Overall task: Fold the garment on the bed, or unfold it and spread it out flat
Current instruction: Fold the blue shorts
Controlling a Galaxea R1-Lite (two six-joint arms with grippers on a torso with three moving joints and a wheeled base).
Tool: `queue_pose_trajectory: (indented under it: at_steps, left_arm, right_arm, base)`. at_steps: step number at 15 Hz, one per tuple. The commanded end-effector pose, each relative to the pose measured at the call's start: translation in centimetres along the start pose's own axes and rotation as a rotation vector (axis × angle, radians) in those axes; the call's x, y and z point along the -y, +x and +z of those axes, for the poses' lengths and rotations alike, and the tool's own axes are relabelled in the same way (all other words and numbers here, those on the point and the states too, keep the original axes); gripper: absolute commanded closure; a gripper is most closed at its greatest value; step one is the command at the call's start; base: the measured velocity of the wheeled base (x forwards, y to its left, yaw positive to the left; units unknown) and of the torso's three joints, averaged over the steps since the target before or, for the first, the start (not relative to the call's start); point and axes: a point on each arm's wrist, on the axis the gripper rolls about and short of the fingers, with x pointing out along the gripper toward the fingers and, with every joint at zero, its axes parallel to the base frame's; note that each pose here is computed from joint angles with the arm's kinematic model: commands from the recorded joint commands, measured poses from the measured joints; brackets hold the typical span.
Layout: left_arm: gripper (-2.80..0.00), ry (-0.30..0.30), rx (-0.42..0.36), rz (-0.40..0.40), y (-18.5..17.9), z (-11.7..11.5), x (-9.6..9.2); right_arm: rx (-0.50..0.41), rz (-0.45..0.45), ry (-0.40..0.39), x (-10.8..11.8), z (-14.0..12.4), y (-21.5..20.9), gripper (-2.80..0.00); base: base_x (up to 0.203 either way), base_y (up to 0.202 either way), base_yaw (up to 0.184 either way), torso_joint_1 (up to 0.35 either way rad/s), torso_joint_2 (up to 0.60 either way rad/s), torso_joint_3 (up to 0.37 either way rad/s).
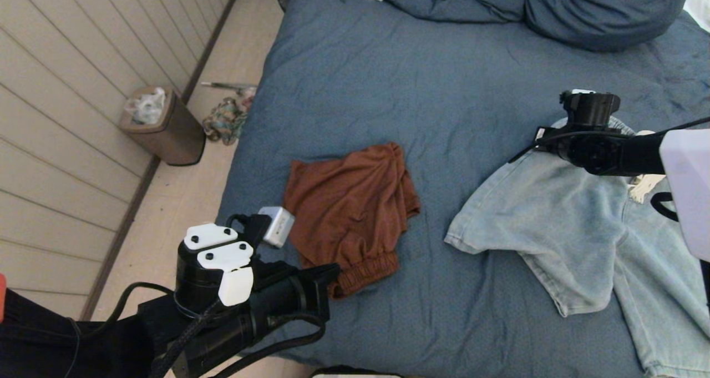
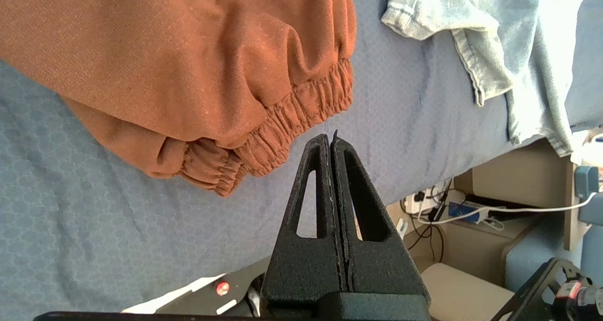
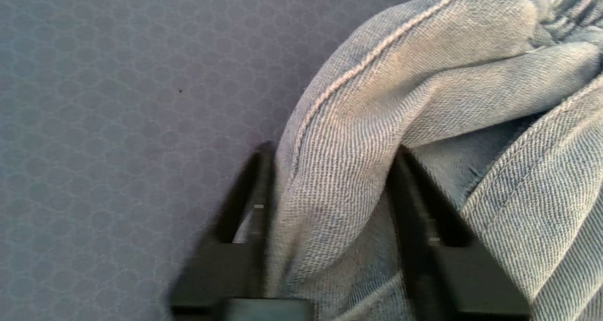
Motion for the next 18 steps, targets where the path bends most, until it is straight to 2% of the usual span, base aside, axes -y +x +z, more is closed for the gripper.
queue_pose_trajectory:
  at_steps: [1, 4, 7, 13, 18]
  left_arm:
    - [0.0, -0.003, 0.001, 0.0, 0.1, -0.1, 0.0]
    - [0.0, -0.003, 0.002, -0.001, 0.1, 0.0, 0.0]
    - [0.0, -0.003, 0.002, -0.001, 0.1, 0.0, 0.0]
    - [0.0, -0.003, 0.003, -0.001, 0.1, 0.0, 0.0]
    - [0.0, -0.002, 0.008, 0.012, 0.1, 0.0, -0.1]
  right_arm:
    - [0.003, 0.017, 0.011, -0.9, 0.1, -0.4, 0.0]
    - [0.032, 0.043, 0.057, -2.4, 1.5, -2.0, 0.0]
    - [0.042, 0.101, 0.085, -4.9, 2.7, -4.5, 0.0]
    - [0.069, 0.32, 0.075, -14.3, 3.2, -10.7, 0.0]
    - [0.067, 0.461, -0.004, -20.2, 1.7, -15.0, 0.0]
  base:
    - [0.0, 0.0, 0.0, 0.0, 0.0, 0.0]
    - [0.0, 0.0, 0.0, 0.0, 0.0, 0.0]
    - [0.0, 0.0, 0.0, 0.0, 0.0, 0.0]
    - [0.0, 0.0, 0.0, 0.0, 0.0, 0.0]
    - [0.0, 0.0, 0.0, 0.0, 0.0, 0.0]
